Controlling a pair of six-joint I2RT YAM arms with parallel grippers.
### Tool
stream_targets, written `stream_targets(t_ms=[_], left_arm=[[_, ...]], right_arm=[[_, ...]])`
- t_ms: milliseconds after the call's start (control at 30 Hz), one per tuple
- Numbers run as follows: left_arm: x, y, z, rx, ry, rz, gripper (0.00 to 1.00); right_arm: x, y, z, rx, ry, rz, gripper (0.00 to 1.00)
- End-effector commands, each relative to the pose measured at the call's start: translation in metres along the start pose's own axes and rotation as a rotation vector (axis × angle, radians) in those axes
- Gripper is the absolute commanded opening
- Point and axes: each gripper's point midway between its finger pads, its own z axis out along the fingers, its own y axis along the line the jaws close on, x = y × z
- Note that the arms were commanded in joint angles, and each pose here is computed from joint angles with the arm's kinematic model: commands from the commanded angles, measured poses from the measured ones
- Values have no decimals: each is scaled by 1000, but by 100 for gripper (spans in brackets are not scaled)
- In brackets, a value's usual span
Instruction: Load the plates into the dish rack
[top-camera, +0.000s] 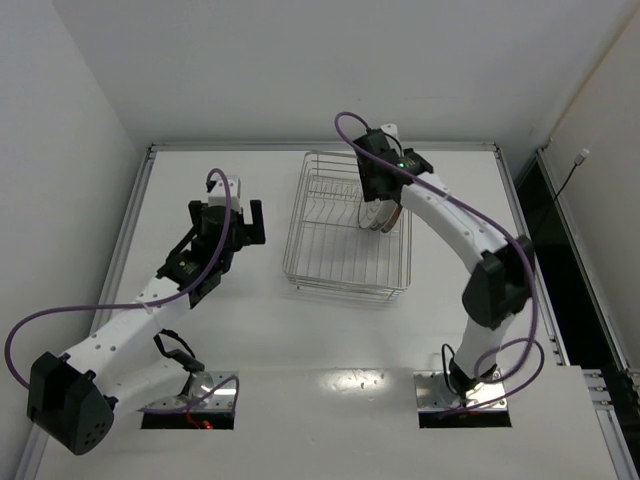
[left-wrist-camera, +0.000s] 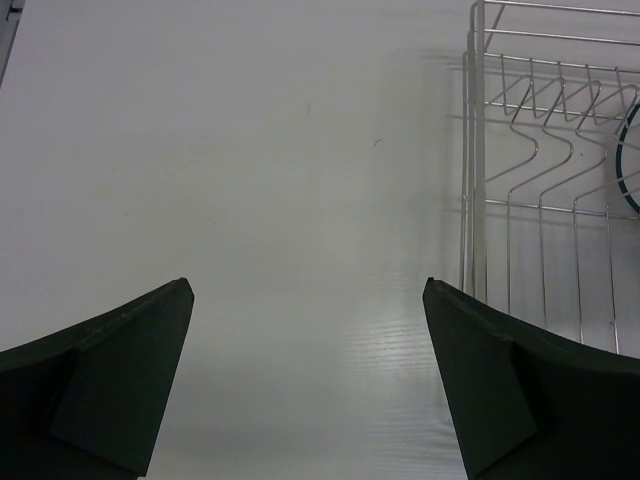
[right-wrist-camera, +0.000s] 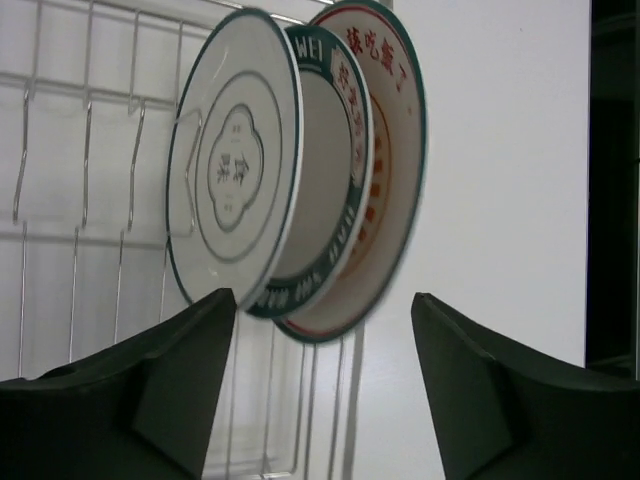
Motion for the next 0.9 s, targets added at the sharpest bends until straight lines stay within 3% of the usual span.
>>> stream_targets(t_ms=[0, 100, 167, 300, 600, 733, 833, 867], left_arm=[[-10, 1, 2, -8, -25, -9, 100], [-7, -1, 4, 0, -12, -4, 100], [-4, -2, 6, -2, -2, 1, 100], [0, -6, 8, 16, 10, -4, 100], [-1, -11, 9, 39, 15, -4, 100], [-1, -11, 9, 39, 15, -4, 100], [-1, -11, 9, 39, 15, -4, 100], [-1, -11, 9, 39, 15, -4, 100]], right_arm=[[-27, -29, -63, -103, -165, 21, 69], [-7, -40, -84, -210, -206, 56, 83], [26, -41, -81, -256, -140, 95, 87], [103, -18, -77, -477, 2, 190, 74], [186, 10, -35, -607, 199, 318, 69], [205, 21, -20, -638, 293, 303, 57], [207, 23, -12, -634, 331, 243, 41], [203, 21, -8, -618, 326, 227, 22]])
